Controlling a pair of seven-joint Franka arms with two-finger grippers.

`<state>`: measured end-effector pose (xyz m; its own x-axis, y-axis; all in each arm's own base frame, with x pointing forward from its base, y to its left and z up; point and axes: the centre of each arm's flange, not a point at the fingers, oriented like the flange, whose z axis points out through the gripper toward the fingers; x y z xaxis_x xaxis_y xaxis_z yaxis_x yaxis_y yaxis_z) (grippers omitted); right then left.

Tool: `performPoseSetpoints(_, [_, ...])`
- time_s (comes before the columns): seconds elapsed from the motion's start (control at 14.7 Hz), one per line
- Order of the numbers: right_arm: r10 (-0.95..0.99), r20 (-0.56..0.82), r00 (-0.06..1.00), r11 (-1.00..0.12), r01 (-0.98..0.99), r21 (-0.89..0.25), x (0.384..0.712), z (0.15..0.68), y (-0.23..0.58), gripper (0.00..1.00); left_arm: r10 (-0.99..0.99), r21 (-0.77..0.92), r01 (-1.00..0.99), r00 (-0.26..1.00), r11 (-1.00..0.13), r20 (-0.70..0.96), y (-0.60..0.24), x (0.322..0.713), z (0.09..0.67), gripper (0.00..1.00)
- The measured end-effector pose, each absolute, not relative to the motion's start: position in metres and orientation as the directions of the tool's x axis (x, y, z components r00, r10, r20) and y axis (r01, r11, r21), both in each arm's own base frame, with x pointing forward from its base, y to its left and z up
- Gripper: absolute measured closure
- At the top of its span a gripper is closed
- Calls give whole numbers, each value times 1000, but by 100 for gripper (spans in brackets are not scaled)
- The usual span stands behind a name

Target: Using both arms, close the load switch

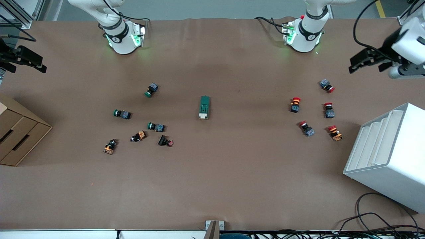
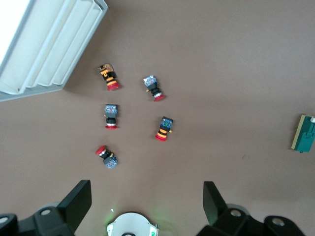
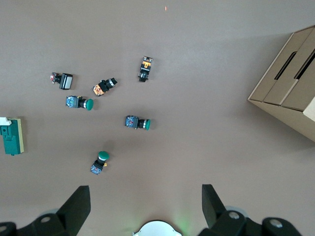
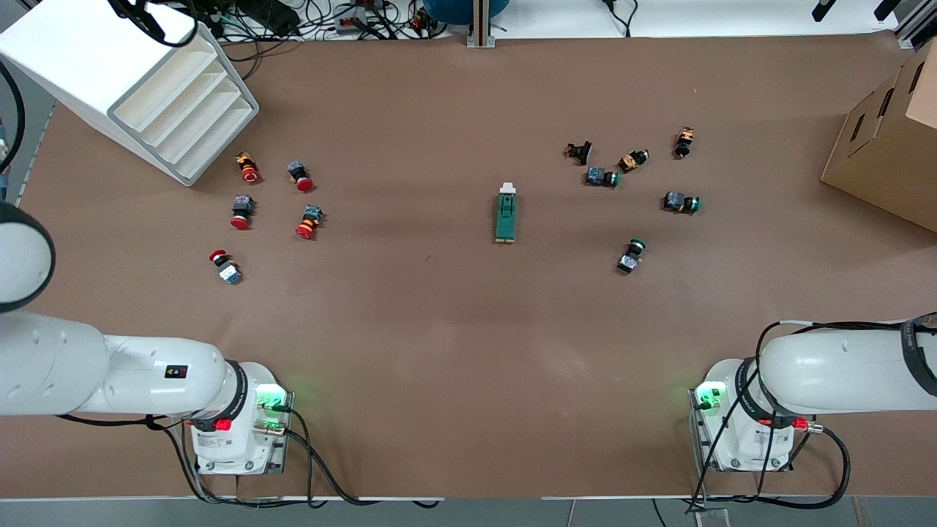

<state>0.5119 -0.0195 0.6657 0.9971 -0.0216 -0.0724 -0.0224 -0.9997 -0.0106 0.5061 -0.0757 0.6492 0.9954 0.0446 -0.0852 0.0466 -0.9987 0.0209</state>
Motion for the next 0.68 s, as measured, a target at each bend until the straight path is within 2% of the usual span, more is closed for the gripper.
performPoseSetpoints(0.41, [-19,-72,997,-999,-22,-36,512,666,-18,0,14,10,14,997,-1000,-77,-79,493,645,0])
performPoseSetpoints(0.68, [3,-72,997,-1000,1,-25,512,666,-18,0,22,-74,18,998,-997,-62,-69,495,645,0])
